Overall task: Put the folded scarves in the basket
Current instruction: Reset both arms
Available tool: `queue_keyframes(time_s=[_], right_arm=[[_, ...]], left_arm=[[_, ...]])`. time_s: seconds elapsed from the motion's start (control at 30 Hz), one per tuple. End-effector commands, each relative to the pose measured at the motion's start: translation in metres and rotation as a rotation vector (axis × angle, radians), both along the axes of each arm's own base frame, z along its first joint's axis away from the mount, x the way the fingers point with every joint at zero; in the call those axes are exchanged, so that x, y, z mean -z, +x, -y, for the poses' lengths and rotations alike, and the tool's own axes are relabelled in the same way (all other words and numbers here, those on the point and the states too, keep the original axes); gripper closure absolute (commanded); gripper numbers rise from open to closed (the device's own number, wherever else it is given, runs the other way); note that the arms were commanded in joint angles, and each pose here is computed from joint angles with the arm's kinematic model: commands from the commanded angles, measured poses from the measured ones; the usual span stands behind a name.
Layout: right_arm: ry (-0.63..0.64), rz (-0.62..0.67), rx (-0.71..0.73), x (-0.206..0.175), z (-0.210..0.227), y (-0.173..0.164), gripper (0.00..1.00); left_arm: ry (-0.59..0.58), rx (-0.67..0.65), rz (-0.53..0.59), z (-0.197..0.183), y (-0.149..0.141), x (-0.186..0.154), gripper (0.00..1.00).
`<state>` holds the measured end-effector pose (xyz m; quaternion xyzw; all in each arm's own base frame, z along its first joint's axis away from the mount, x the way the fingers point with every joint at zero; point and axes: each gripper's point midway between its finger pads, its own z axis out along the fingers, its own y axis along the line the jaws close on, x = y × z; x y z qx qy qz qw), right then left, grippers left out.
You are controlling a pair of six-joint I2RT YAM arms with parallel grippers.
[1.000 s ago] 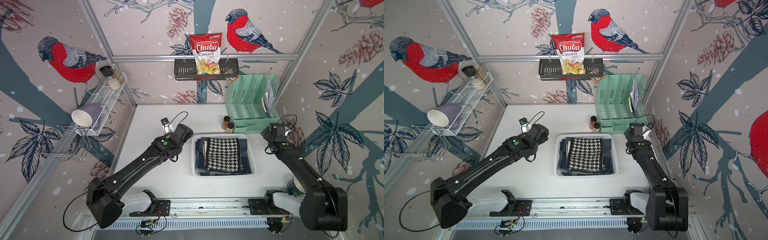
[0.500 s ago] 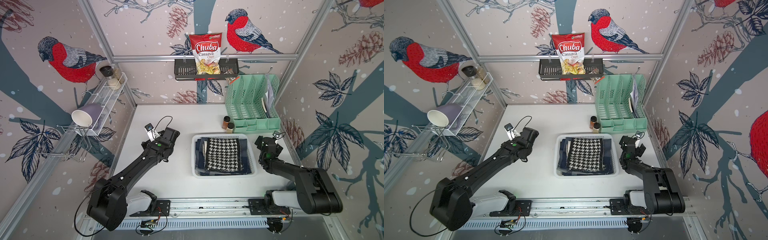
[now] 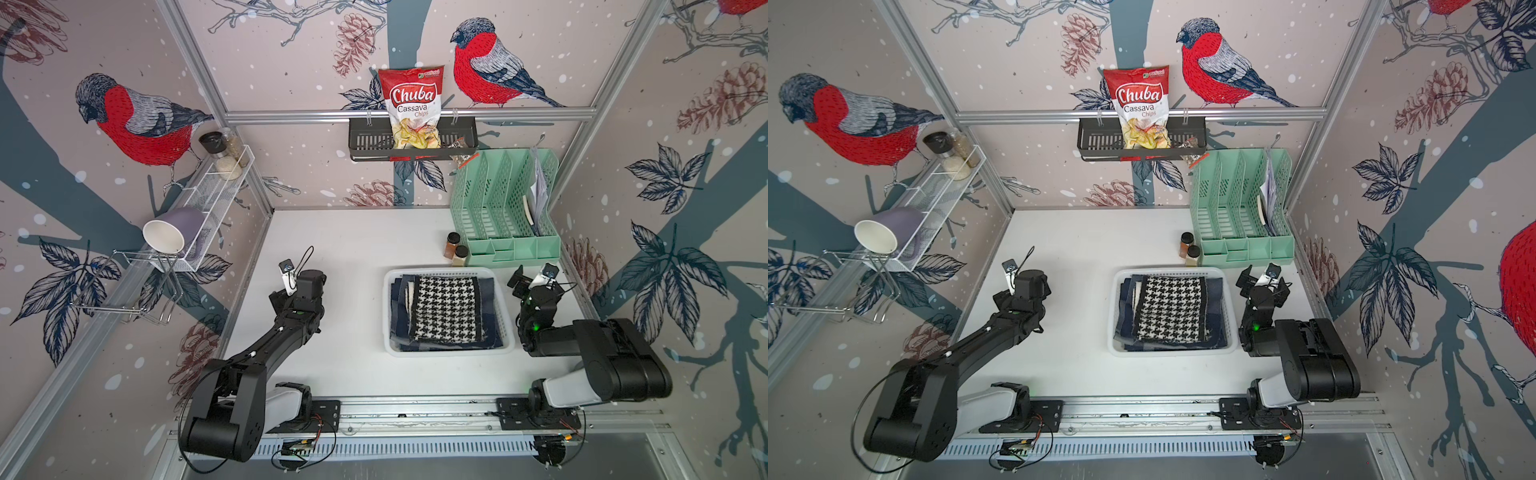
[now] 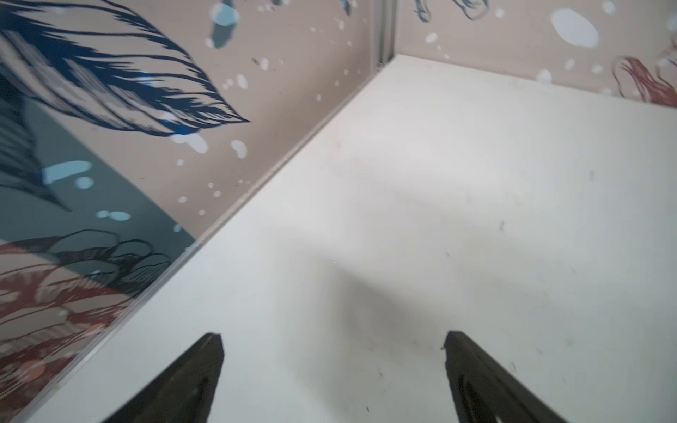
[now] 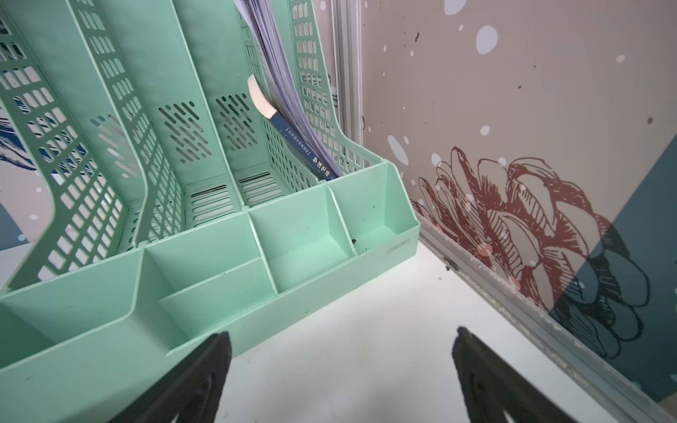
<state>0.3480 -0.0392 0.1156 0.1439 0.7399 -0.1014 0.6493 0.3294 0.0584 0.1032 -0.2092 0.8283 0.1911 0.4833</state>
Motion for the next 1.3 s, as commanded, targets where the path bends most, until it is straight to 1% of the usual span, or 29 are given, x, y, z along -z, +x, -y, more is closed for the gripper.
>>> queue_keyframes(time_s=[0.0, 0.07, 0.17, 0.3, 0.47, 0.6, 0.7, 0.83, 0.87, 0.9, 0.93, 1.27], right_arm=[[-0.044, 0.109, 0.007, -0.025, -0.006, -0.001, 0.00], [-0.018, 0.073, 0.007, -0.020, -0.004, 0.001, 0.00], [-0.026, 0.095, 0.013, -0.023, -0.003, 0.000, 0.00], [-0.019, 0.079, 0.012, -0.021, -0.003, 0.002, 0.00], [-0.018, 0.074, 0.013, -0.020, -0.002, 0.003, 0.00], [-0.016, 0.065, 0.014, -0.019, -0.002, 0.006, 0.00], [-0.015, 0.064, 0.014, -0.019, -0.002, 0.006, 0.00], [-0.007, 0.058, 0.012, -0.018, -0.001, 0.008, 0.00], [-0.003, 0.056, 0.010, -0.017, 0.000, 0.008, 0.00], [-0.001, 0.052, 0.008, -0.016, 0.000, 0.009, 0.00], [0.002, 0.052, 0.007, -0.017, 0.000, 0.010, 0.00], [0.031, 0.042, -0.003, -0.014, 0.005, 0.013, 0.00]], left_arm=[[0.049, 0.149, 0.161, 0.016, 0.031, -0.024, 0.02], [0.043, 0.179, 0.203, 0.021, 0.033, -0.022, 0.02], [0.045, 0.189, 0.214, 0.022, 0.037, -0.024, 0.02], [0.057, 0.221, 0.234, 0.027, 0.044, -0.028, 0.02], [0.042, 0.224, 0.280, 0.029, 0.046, -0.033, 0.02], [0.062, 0.235, 0.290, 0.029, 0.047, -0.035, 0.02], [0.076, 0.238, 0.313, 0.029, 0.045, -0.039, 0.02], [0.083, 0.227, 0.404, 0.021, 0.034, -0.037, 0.02], [0.076, 0.231, 0.363, 0.022, 0.039, -0.032, 0.02], [0.065, 0.228, 0.347, 0.022, 0.042, -0.032, 0.02], [0.073, 0.213, 0.359, 0.020, 0.041, -0.033, 0.02], [0.055, 0.228, 0.330, 0.020, 0.049, -0.029, 0.02]])
